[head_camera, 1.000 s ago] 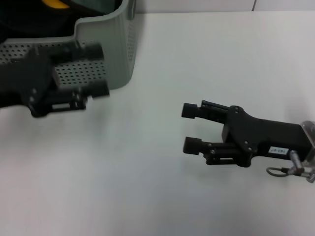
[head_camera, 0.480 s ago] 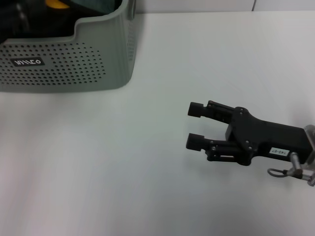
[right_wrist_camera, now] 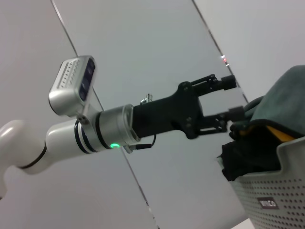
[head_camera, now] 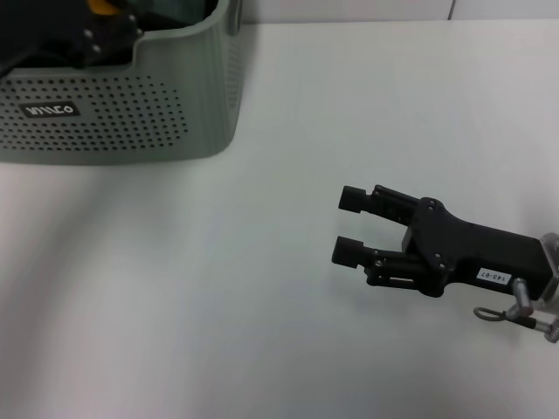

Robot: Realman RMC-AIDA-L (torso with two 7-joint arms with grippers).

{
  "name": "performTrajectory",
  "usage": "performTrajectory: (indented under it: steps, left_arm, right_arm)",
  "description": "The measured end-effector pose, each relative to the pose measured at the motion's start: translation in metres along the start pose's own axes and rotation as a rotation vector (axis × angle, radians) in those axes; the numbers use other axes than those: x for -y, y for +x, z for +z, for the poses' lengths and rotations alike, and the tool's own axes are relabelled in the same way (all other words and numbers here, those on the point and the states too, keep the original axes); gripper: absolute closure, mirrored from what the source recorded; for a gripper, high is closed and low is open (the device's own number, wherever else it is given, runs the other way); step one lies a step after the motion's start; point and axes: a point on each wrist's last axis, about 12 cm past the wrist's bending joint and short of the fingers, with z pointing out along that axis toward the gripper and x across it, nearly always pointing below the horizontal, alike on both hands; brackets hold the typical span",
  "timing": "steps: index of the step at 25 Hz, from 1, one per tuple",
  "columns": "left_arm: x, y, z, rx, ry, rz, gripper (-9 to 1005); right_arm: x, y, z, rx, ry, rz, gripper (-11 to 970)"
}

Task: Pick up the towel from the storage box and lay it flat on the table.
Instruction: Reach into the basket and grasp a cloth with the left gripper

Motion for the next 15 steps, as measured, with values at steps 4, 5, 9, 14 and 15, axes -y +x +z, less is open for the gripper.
performTrajectory:
  steps: [4, 5, 9, 14, 15]
  left_arm:
    - [0.013, -0.001, 0.016, -0.091, -0.069, 0.12, 241]
    - [0.013, 0.001, 0.017, -0.113, -0.083, 0.131, 241]
    - [0.009, 0.007, 0.019, -0.156, -0.109, 0.138, 241]
    - [0.005, 0.024, 0.019, -0.209, -0.132, 0.138, 240]
    - [0.005, 0.028, 0.019, -0.224, -0.142, 0.141, 240]
  right_arm:
    - [-0.001, 0.003, -0.002, 0.009, 0.014, 0.006, 90]
    - [-0.001, 0.003, -0.002, 0.008, 0.014, 0.006, 90]
    - [-0.001, 0.002, -0.001, 0.015, 0.018, 0.003, 90]
    - [0.001, 0.002, 0.0, 0.015, 0.022, 0.0, 90]
    - [0.001, 0.001, 0.0, 0.014, 0.022, -0.001, 90]
